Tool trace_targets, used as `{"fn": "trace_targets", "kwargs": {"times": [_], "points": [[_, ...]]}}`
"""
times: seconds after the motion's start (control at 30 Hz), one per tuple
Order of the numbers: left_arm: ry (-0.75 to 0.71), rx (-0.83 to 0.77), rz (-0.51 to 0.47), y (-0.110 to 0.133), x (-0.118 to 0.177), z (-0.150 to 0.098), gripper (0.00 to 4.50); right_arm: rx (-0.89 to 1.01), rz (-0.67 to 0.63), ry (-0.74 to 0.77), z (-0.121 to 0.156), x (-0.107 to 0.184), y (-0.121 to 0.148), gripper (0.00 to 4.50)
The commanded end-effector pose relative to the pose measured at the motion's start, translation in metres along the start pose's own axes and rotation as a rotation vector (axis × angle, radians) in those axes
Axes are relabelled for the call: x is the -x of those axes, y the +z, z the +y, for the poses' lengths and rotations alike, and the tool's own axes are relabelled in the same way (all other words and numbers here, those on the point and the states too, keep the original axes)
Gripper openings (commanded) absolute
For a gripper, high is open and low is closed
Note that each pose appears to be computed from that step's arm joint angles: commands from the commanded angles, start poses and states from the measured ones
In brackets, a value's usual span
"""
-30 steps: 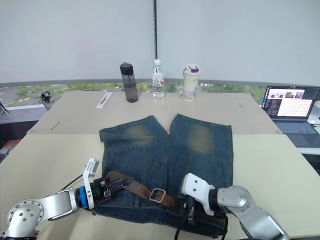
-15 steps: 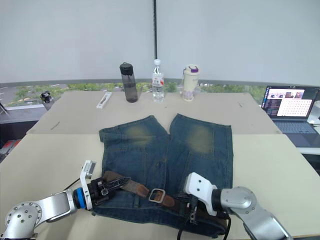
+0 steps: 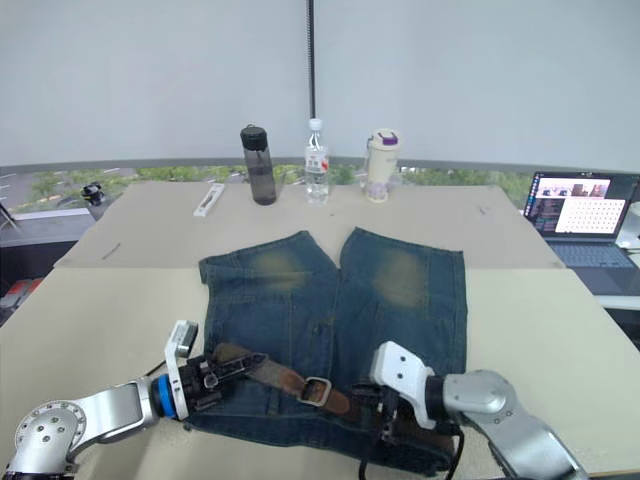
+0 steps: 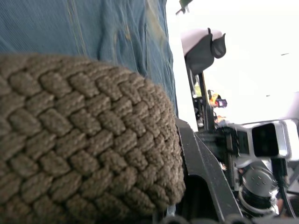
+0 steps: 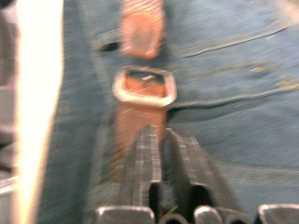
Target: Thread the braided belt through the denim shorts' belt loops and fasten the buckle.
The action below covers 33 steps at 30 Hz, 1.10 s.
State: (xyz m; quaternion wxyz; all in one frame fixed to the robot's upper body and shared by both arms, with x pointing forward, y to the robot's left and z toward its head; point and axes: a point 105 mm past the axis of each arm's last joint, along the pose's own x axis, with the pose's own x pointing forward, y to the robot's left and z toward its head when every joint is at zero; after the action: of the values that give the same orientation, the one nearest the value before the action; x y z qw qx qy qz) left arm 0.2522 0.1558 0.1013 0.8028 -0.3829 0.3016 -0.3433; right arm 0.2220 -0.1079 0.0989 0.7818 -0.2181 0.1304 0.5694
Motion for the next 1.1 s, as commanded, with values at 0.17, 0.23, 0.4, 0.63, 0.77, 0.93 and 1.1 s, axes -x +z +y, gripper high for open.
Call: {"fn": "trace_targets", "kwargs": {"times": [0.17,0.23,0.4,0.63,0.77,0.93,1.1], "points": [[0.119,-0.130,0.055,-0.012,0.022,0.016,0.00,0.147,-0.128,-0.064,-0.005,0.009,0.030,1.90],[0.152,-0.134,0.022,-0.010,0.025,0.022,0.00,0.171,-0.148,-0.034,0.003,0.011,0.035,1.90],[0.213,-0.198,-0.042,0.000,0.034,0.025,0.00,0.182,-0.170,0.004,0.013,0.014,0.040,1.90],[0.224,-0.294,-0.059,0.006,0.033,0.015,0.00,0.174,-0.169,0.021,0.016,0.013,0.039,1.90],[0.192,-0.348,-0.020,-0.002,0.025,0.003,0.00,0.174,-0.168,0.023,0.014,0.012,0.039,1.90],[0.144,-0.388,0.003,-0.010,0.007,-0.015,0.00,0.169,-0.164,0.030,0.013,0.012,0.038,1.90],[0.113,-0.303,0.023,-0.019,-0.002,-0.018,0.00,0.168,-0.149,0.035,0.014,0.014,0.037,1.90]]}}
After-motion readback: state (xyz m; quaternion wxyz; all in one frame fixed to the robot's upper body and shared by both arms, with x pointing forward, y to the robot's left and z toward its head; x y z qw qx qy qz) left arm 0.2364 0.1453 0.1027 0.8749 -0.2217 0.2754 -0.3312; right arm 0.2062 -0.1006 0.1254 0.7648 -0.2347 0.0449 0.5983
